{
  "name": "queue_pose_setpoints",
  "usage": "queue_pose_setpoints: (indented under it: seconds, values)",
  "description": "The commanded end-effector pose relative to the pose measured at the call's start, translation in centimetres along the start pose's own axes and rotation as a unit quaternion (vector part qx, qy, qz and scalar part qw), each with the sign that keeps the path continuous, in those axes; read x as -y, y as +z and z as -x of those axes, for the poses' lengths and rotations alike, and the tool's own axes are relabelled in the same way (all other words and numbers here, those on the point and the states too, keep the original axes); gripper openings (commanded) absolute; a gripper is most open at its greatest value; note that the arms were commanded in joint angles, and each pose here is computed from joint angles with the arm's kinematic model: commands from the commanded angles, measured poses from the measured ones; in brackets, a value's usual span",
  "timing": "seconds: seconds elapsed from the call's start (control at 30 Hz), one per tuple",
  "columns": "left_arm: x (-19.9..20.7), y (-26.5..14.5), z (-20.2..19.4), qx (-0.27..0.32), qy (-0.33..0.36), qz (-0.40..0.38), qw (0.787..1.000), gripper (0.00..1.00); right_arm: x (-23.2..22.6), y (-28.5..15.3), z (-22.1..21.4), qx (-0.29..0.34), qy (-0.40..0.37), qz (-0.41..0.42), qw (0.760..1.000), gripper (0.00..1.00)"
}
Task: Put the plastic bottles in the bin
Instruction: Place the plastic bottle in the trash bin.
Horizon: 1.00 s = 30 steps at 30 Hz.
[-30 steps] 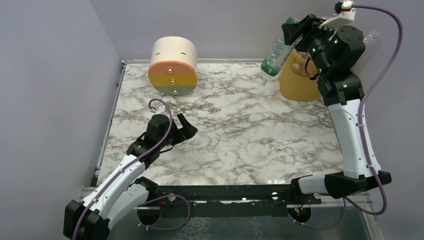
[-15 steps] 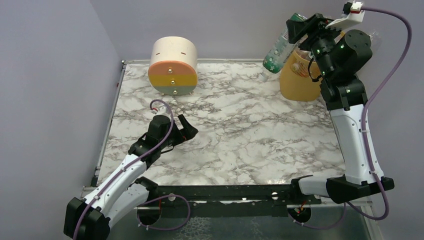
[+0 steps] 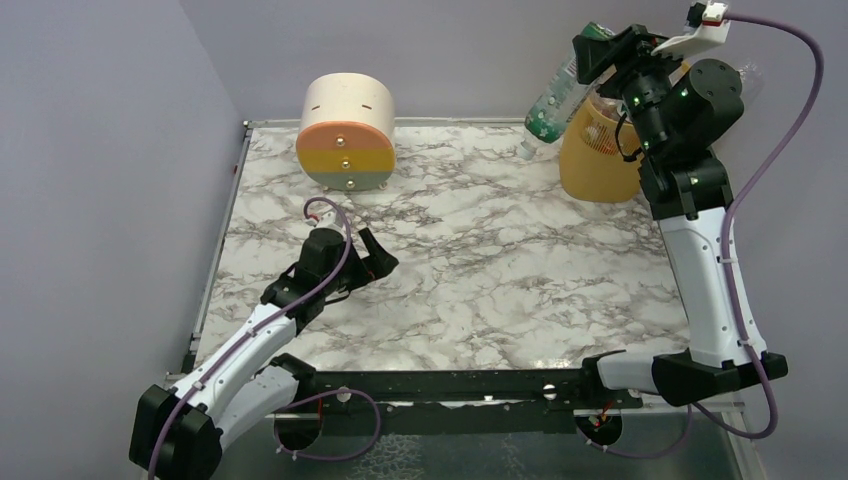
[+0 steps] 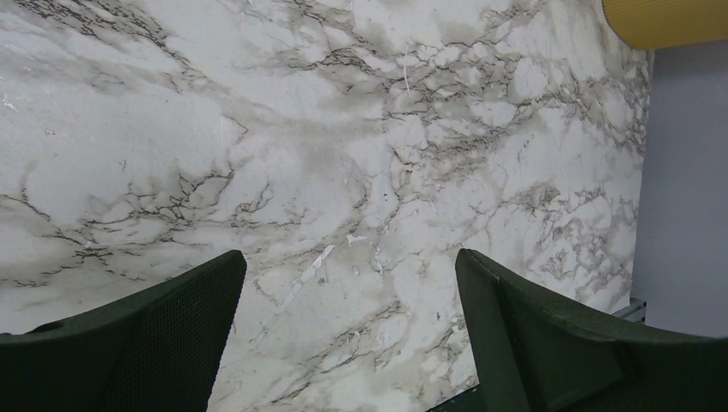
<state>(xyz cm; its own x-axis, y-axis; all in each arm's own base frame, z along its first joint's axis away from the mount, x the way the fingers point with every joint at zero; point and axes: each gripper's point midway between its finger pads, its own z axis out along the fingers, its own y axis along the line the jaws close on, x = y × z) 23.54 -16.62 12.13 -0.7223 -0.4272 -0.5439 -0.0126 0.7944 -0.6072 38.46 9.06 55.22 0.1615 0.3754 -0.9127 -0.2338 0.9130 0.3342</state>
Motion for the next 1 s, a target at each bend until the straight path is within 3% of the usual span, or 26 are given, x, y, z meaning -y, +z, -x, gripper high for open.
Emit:
queue_pose_setpoints:
  seconds: [0.0,0.97]
  values:
    - [1.0,0.2,0.1,-0.001,0.008,-0.021,1.000,0.99,0.0,0.6,1.1,0.026,0.006,0.000,1.000,0.54]
    - [1.0,0.0,0.0,0.001,0.002,-0.026,1.000,0.99,-0.4,0.2,0.0,0.009,0.014,0.015,1.000,0.54]
